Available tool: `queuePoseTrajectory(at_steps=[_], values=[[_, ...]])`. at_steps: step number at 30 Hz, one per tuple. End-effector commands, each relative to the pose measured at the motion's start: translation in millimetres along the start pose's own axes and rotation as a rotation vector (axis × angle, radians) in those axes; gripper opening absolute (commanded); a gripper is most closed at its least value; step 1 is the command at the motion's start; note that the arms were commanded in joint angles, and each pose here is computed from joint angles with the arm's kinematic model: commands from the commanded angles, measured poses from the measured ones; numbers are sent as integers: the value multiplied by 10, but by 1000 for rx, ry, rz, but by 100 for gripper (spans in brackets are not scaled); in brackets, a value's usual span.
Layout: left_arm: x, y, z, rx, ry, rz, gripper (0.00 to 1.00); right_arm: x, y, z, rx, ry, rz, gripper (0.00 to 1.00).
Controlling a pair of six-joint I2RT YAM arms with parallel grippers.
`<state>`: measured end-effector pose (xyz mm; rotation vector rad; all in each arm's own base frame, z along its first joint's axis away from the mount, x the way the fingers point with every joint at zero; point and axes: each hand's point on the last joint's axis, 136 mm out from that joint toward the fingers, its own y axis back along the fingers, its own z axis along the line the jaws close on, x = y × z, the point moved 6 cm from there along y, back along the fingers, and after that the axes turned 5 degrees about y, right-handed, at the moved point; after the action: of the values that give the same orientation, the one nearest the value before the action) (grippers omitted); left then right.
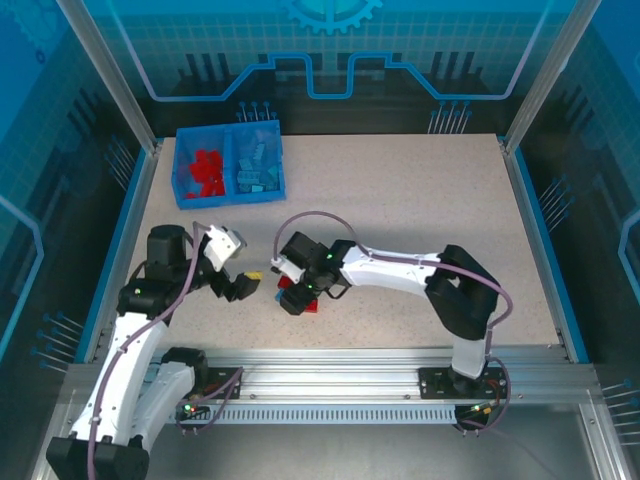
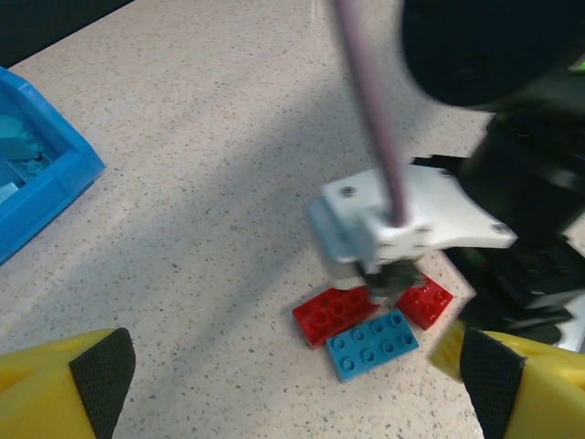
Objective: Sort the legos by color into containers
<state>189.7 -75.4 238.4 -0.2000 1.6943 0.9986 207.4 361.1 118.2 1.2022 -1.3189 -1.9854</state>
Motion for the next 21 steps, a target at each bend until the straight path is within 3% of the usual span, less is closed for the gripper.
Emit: queuePoseTrajectory(at_steps=[1, 8, 16, 21], values=[[14, 6, -60, 23, -94, -38, 98, -55, -97, 42, -24, -6, 34, 59], [52, -28, -12, -10, -119, -36, 99, 53, -236, -3, 1, -32, 95, 47], [62, -58, 10, -16, -118, -44, 99, 125, -372, -28, 45, -25, 147, 47], [78, -62, 20, -26, -118, -40, 99, 148, -469, -2, 72, 7, 178, 56]])
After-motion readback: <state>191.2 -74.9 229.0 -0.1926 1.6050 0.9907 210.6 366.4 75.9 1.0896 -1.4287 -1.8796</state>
